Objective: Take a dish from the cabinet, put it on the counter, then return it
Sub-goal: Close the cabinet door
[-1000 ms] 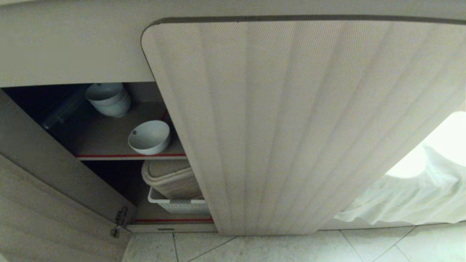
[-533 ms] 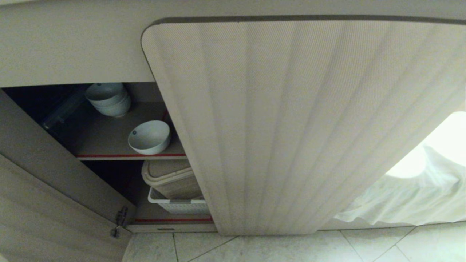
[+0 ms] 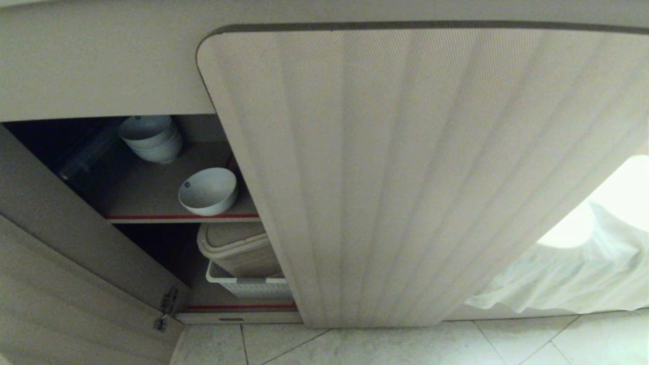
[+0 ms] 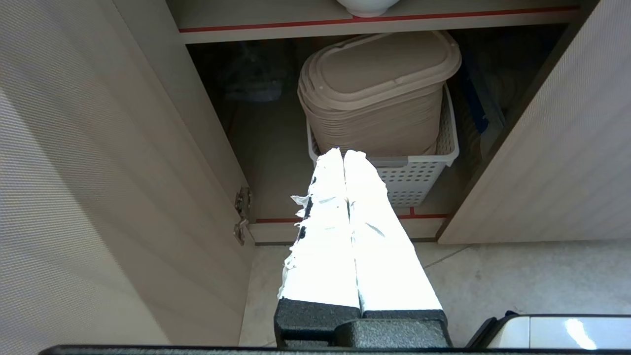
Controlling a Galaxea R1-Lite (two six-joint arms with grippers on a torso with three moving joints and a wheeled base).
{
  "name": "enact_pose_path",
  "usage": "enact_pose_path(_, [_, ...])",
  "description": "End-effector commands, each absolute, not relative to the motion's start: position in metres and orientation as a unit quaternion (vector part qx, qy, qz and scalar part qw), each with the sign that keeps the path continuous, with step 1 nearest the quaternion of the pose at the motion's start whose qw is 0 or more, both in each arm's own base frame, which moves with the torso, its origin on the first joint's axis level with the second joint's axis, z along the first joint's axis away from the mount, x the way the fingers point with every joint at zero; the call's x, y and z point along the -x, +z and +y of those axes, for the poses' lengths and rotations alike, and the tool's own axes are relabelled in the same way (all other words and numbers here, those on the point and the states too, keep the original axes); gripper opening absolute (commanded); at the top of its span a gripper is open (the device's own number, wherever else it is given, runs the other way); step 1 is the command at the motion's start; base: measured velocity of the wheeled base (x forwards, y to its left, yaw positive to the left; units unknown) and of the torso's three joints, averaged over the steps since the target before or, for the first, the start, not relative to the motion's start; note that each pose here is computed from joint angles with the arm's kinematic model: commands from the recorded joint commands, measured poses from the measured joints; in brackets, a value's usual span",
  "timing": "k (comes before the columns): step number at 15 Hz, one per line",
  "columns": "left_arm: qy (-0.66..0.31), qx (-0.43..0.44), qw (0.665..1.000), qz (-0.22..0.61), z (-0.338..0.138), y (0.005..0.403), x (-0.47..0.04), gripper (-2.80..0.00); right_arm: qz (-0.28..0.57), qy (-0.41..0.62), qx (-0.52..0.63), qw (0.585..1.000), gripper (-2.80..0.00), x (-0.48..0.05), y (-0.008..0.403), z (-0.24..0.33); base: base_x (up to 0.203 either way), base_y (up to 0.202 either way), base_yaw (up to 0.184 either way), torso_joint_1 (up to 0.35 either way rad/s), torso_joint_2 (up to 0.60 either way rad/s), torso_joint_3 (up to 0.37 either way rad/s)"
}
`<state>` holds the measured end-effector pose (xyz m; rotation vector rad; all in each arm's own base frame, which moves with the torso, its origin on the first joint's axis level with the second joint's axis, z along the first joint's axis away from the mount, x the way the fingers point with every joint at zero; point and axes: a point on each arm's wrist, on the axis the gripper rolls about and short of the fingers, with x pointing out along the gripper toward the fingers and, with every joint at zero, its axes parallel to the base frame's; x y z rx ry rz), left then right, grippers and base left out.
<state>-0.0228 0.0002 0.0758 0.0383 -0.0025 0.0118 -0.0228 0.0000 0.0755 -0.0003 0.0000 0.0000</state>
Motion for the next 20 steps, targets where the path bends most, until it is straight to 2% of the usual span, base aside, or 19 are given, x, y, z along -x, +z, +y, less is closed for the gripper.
enact_pose_path(1, [0.006,-0.019,1.000,-0.001,0.0002,0.0758,0.0228,-2.80,0.000,0.000,0.000,1.000,-2.80,0.0228,0.0755,0.0000,0.000,0.000,0.000,0.000,0.00,0.000])
enact_pose_path(20, [0.005,-0.018,1.000,-0.002,0.0001,0.0760,0.0228,-2.80,0.000,0.000,0.000,1.000,-2.80,0.0228,0.0755,0.0000,0.000,0.000,0.000,0.000,0.00,0.000])
